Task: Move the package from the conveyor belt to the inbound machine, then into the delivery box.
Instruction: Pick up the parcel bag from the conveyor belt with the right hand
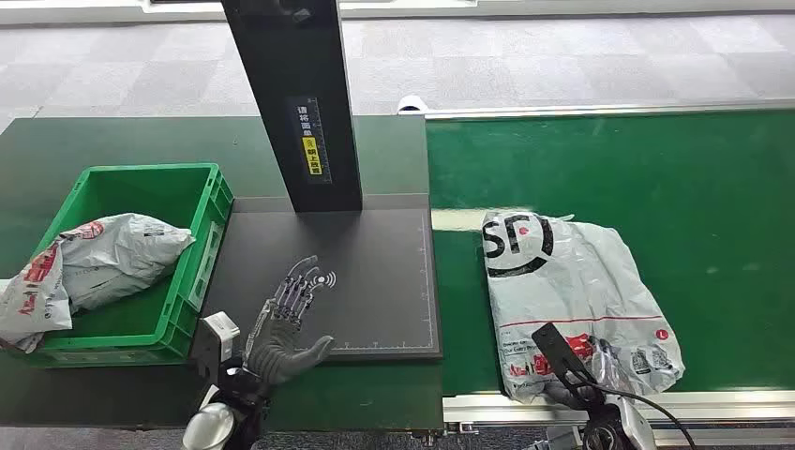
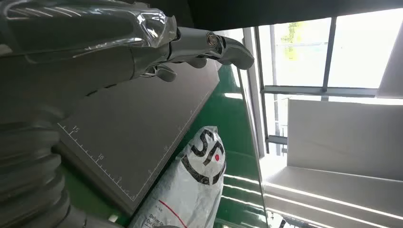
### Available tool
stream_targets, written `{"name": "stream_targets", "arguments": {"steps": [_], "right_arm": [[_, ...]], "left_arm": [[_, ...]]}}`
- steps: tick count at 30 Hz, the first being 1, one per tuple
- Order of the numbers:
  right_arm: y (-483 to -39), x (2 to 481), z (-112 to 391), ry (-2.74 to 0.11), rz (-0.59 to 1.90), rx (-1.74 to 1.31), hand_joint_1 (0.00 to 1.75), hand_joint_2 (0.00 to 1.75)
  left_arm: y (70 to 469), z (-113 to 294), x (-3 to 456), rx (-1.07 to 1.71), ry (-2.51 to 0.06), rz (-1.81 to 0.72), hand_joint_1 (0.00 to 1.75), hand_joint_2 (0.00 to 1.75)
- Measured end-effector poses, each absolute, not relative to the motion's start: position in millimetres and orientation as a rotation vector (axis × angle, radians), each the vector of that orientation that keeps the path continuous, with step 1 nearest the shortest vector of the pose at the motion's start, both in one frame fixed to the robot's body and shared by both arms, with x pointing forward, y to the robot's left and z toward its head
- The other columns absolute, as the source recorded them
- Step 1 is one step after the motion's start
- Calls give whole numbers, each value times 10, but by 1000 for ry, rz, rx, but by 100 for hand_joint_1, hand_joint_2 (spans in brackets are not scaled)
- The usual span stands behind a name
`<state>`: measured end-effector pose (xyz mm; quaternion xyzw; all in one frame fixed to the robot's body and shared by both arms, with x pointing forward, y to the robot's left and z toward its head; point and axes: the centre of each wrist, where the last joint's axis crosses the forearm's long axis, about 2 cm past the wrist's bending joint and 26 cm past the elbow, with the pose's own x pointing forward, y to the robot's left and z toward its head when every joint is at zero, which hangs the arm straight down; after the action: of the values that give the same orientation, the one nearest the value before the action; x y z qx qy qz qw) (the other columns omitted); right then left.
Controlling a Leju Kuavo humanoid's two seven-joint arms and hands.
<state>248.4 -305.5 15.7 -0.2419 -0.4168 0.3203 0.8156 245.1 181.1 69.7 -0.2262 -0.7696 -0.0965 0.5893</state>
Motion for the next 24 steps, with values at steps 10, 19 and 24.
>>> {"name": "stream_targets", "arguments": {"steps": [10, 19, 24], "right_arm": [[-3008, 2650, 199, -981, 691, -465, 175, 175], [-2970, 2594, 228, -1115, 594, -451, 175, 175], [-2971, 2518, 317, -1320, 455, -424, 175, 175]], "left_arm": [[1848, 715, 2410, -503, -1799, -206, 0, 175], [1886, 718, 2339, -492, -1808, -188, 0, 175], [1901, 723, 2315, -494, -1828, -172, 0, 175]]}}
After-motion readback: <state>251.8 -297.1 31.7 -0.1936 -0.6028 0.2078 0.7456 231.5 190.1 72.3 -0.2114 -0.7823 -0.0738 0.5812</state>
